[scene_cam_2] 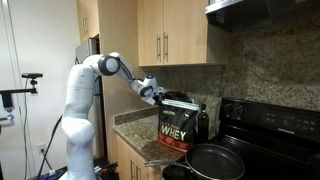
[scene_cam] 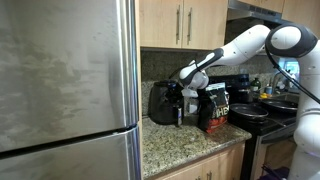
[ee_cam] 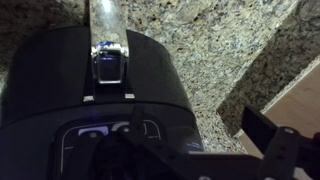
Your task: Press a button on the rice cooker
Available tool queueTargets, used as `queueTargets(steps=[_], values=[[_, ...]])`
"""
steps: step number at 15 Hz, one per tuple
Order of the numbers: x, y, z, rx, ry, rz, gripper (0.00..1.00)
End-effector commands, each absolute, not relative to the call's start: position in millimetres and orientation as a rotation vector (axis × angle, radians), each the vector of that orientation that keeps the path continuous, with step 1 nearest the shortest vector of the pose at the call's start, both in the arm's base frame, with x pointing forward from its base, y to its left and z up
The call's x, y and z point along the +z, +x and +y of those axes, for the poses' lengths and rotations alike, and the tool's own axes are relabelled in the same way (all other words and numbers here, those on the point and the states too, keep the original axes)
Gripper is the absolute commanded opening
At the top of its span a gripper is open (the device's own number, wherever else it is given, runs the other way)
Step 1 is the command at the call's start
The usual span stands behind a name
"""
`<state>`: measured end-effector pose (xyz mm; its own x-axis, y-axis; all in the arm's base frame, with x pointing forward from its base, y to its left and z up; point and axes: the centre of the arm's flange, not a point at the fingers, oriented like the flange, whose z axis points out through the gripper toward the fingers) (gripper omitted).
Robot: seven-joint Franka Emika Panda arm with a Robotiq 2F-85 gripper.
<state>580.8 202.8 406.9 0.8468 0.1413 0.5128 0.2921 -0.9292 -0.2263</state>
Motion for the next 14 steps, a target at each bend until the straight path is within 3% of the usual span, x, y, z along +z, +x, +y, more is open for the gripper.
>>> queueTargets(steps=[1,4,11,12,14], values=[[403,603,198,-0.776,-2.730,-0.274,1.00],[403,598,201,-0.739,-2.741,-0.257,1.00],[490,511,206,-0.477,-2.568,-0.495,1.00],[461,542,227,-0.524,-2.599,-0.448,1.00],[492,523,225,-0.506,-2.566,-0.483,1.00]])
